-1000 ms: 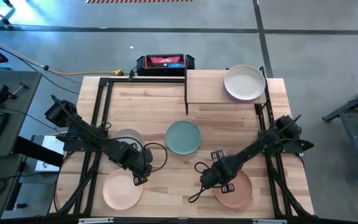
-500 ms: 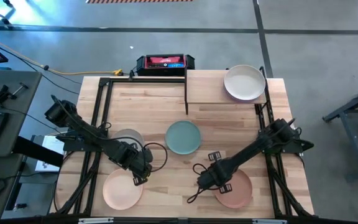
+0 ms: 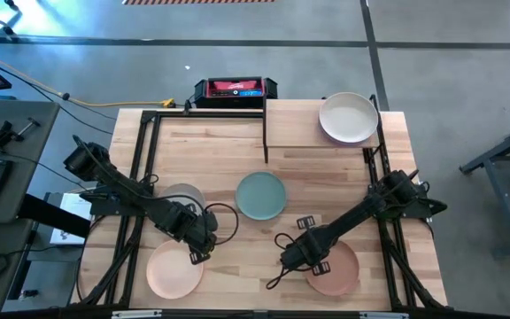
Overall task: Place and stack plates onto a shelf
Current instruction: Put the brown plate on the shelf
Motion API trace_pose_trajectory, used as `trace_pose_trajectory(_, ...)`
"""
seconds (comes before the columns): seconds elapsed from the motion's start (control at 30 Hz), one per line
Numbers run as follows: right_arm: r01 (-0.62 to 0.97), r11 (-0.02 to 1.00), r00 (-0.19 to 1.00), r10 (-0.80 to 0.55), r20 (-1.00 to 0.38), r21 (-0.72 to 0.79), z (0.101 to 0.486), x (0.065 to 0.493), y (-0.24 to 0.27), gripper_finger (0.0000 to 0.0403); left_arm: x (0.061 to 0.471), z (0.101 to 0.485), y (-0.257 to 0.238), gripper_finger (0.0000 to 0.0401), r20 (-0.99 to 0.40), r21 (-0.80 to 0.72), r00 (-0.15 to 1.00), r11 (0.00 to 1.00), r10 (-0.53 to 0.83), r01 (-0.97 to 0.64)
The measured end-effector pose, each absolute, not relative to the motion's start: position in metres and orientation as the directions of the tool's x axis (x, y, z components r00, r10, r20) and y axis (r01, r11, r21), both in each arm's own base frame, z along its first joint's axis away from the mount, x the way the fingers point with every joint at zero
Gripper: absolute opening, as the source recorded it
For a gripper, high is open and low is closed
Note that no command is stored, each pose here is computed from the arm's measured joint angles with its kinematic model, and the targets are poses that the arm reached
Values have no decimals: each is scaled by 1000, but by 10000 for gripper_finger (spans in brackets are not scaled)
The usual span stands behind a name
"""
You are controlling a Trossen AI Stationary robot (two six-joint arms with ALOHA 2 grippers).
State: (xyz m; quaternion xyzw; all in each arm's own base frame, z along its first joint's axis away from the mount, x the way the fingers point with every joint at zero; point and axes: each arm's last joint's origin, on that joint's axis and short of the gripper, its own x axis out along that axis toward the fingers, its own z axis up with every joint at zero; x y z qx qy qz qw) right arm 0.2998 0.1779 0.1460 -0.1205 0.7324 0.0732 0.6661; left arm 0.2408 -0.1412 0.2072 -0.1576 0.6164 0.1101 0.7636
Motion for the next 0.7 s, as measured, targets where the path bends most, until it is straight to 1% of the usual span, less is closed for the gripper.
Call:
trace_pose_trajectory(0.1, -273, 961, -94, -69, -993, -41, 146, 299, 178, 18, 241, 207, -141, 133, -976, -105, 216, 926, -26, -363)
trace_pose_trajectory(0.17, -272, 962, -102, -62, -993, -32, 146, 299, 178, 5, 241, 207, -141, 133, -976, -105, 216, 926, -26, -363)
trace_pose_trajectory(0.47, -203, 979, -124, -49, -991, -23, 149, 297, 177, 2, 241, 207, -141, 133, -976, -105, 216, 926, -26, -363)
trace_pose_trajectory(0.7, -79, 997, -115, -23, -993, -14, 166, 295, 169, 0, 241, 207, -141, 133, -976, -106, 217, 926, -27, -363)
